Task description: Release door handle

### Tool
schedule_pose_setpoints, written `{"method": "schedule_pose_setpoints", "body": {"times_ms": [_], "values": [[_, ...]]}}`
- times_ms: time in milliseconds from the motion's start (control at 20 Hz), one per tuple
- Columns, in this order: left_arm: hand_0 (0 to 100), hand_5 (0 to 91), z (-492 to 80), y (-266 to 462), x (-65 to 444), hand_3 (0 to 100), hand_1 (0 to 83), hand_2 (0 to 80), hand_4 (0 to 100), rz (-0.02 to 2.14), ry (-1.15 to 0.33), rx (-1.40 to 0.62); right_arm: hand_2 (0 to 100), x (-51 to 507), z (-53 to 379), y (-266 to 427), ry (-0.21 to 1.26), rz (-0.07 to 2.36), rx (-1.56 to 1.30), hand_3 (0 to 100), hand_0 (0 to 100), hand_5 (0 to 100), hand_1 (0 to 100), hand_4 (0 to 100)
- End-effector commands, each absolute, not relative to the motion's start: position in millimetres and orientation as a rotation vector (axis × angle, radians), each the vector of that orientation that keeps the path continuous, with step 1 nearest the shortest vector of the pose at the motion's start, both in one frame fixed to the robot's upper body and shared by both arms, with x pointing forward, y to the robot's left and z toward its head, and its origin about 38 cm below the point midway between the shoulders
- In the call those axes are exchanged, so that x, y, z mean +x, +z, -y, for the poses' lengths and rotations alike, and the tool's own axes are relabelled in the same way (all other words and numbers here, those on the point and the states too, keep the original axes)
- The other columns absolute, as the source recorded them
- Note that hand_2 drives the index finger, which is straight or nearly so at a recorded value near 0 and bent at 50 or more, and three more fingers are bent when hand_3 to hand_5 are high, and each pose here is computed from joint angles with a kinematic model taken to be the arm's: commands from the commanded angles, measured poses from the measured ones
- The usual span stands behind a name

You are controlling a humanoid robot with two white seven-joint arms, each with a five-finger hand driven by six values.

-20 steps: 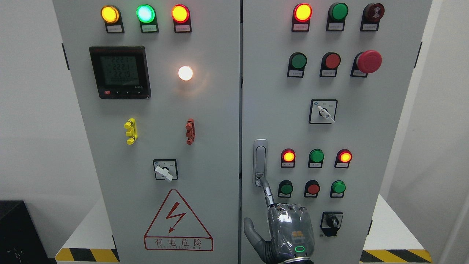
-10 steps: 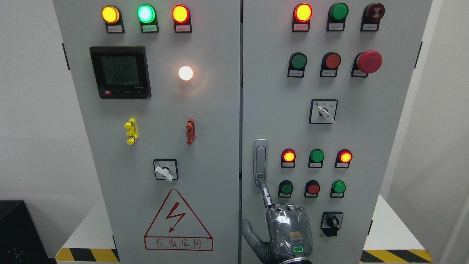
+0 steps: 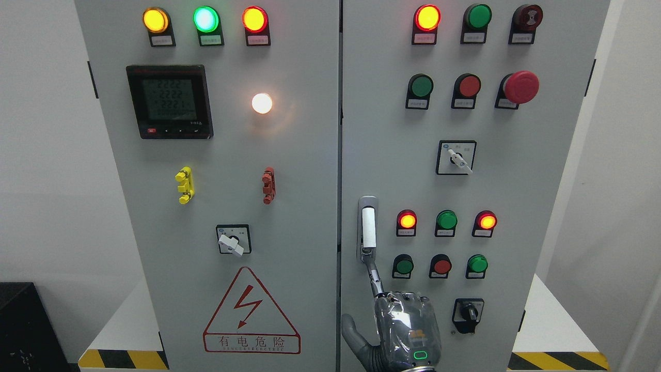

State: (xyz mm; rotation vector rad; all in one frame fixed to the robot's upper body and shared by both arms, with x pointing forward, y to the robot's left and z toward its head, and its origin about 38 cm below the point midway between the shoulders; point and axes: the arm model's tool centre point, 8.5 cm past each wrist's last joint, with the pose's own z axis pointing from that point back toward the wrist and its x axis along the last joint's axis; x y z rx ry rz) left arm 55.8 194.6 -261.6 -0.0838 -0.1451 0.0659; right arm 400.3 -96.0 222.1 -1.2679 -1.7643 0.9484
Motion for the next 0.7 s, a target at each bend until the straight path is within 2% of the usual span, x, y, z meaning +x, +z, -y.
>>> {"method": "schedule_pose_setpoints", "body": {"times_ms": [0,650], "values": [[0,0.0,-194.2,-261.3,62.6,9,0.0,2.2,1,0.164,0.044,-0.084,1,402.8,95.7,211.5,0.97,1.736,-1.254,100,35,97,32,100],[0,0.0,-194.2,-261.3,62.6,9,0.0,2.3,1,0.164,0.044,-0.084,3,398.2,94.7,217.7,0.956,1.762,-1.257,100,35,97,32,100]]}}
